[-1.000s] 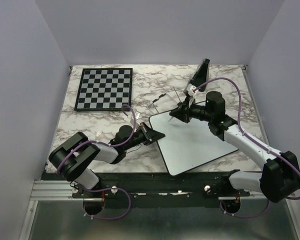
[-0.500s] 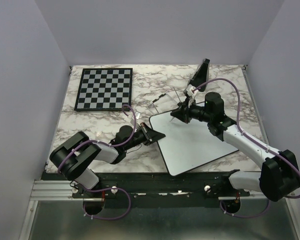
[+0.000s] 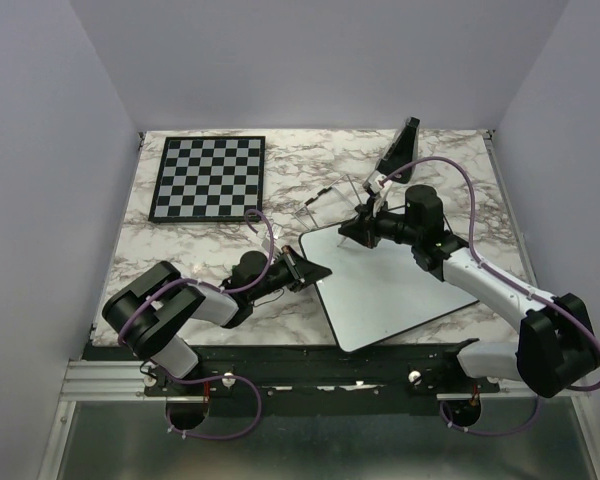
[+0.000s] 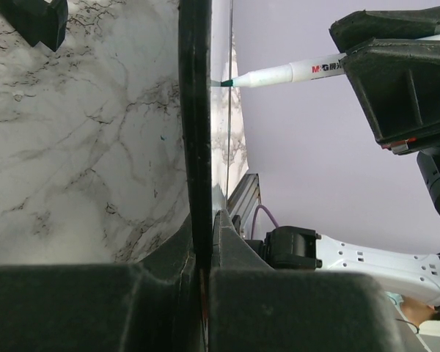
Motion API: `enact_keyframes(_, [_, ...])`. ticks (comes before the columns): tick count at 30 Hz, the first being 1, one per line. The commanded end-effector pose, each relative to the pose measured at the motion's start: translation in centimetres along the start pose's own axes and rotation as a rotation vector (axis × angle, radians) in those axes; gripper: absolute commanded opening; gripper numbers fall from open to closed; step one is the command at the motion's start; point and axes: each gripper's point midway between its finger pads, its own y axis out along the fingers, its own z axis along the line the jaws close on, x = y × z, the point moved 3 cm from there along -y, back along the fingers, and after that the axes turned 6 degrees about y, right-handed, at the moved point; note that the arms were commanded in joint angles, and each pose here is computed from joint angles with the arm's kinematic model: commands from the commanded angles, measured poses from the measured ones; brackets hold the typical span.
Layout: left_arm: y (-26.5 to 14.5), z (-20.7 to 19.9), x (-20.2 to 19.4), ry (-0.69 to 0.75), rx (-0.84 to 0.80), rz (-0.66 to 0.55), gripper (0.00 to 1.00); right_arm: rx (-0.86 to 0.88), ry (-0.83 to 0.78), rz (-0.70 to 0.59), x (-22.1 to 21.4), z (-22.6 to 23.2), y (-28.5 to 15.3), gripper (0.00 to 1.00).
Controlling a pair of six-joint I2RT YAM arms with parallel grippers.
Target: Write a sentence on the whiteboard
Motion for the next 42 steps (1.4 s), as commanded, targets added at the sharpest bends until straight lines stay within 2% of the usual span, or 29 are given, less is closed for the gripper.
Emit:
enact_keyframes(1, [0.4,-1.1,-0.5,0.087,-0.057,0.03,0.0,0.011,0.01,0.008,0.0,0.2,0.4,0.01])
enact_keyframes(10, [0.4,-1.2,-0.5,0.089,-0.059,0.032,0.0,0.084,0.016,0.018,-0.1,1.4,0.4,0.01])
enact_keyframes(25, [0.4,-1.1,-0.4,0.091,-0.057,0.029,0.0,0.151,0.013,0.116,-2.3,2.8,-0.9,0.01])
enact_keyframes(34, [0.3,-1.1,-0.5,0.091,-0.057,0.031,0.0,0.09,0.015,0.163,-3.2,2.2,-1.5,0.01])
enact_keyframes(42, [0.4,-1.0,-0.6,0.09,-0.059,0.035,0.0,-0.008,-0.012,0.106,-1.2,0.8,-1.2,0.0])
